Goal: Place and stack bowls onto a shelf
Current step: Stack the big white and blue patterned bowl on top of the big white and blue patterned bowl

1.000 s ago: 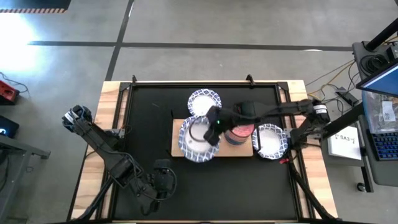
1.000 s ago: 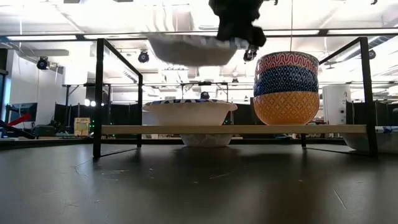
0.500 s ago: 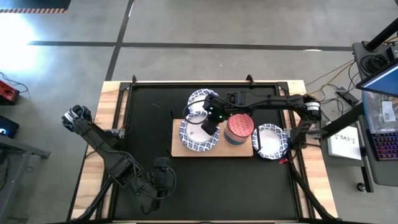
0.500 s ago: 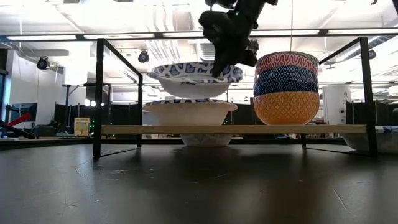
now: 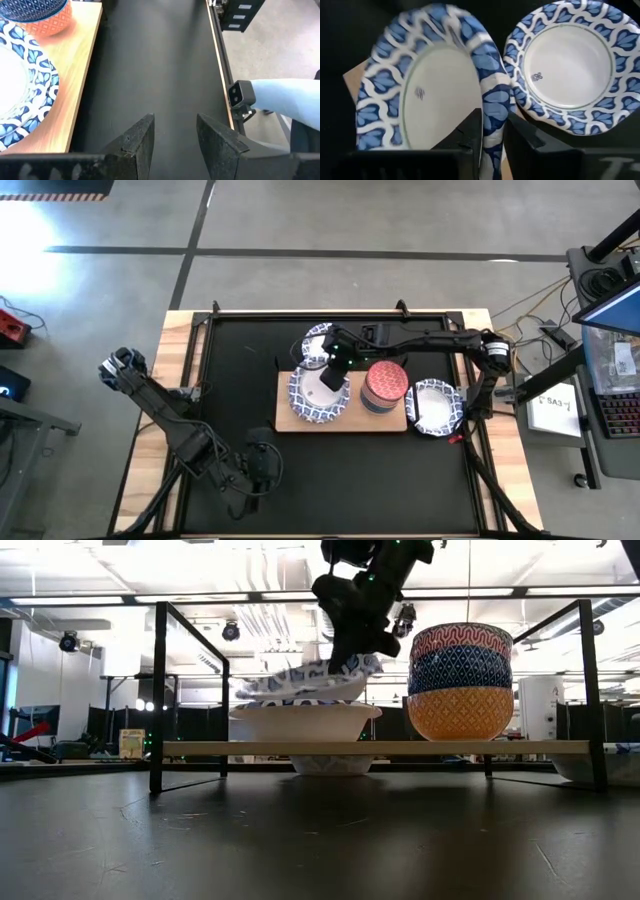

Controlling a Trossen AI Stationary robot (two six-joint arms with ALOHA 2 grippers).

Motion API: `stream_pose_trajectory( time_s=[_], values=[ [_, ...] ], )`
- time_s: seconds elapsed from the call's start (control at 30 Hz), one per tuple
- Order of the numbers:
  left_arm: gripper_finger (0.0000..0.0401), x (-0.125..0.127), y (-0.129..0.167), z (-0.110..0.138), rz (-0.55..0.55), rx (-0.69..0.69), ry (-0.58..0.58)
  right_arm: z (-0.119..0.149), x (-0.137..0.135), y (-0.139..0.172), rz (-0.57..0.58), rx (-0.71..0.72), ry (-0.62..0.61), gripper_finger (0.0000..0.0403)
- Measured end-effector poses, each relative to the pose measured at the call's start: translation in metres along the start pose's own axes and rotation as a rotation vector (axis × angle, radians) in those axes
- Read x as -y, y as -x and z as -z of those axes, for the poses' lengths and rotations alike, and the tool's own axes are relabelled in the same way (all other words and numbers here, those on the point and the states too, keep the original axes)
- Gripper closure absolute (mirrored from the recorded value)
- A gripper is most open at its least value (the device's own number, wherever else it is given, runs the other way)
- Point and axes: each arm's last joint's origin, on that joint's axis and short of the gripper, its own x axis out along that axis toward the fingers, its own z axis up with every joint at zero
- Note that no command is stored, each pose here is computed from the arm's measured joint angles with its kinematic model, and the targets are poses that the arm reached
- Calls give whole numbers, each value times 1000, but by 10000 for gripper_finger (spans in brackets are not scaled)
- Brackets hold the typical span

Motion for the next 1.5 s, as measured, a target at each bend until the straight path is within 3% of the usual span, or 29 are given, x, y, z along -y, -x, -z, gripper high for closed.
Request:
stream_pose_trajectory(
  time_s=[0.3,0.53,0.73,1.03,1.27,1.5],
  values=[
    [271,-2,1,1,-12,-7,-3,1,-2,0,-81,-29,15,284],
    [271,-2,1,1,-17,-7,-5,-1,4,1,-38,-19,24,250],
    [271,-3,2,1,-35,-5,-9,-6,16,7,65,31,49,244],
    [271,-10,7,-2,-85,22,-4,-8,49,15,129,-16,-44,257],
    [271,-37,17,-12,-204,48,5,-7,57,39,135,-17,-45,266],
    [271,-100,34,-38,-319,60,-1,-11,50,89,120,20,-41,268]
  ],
)
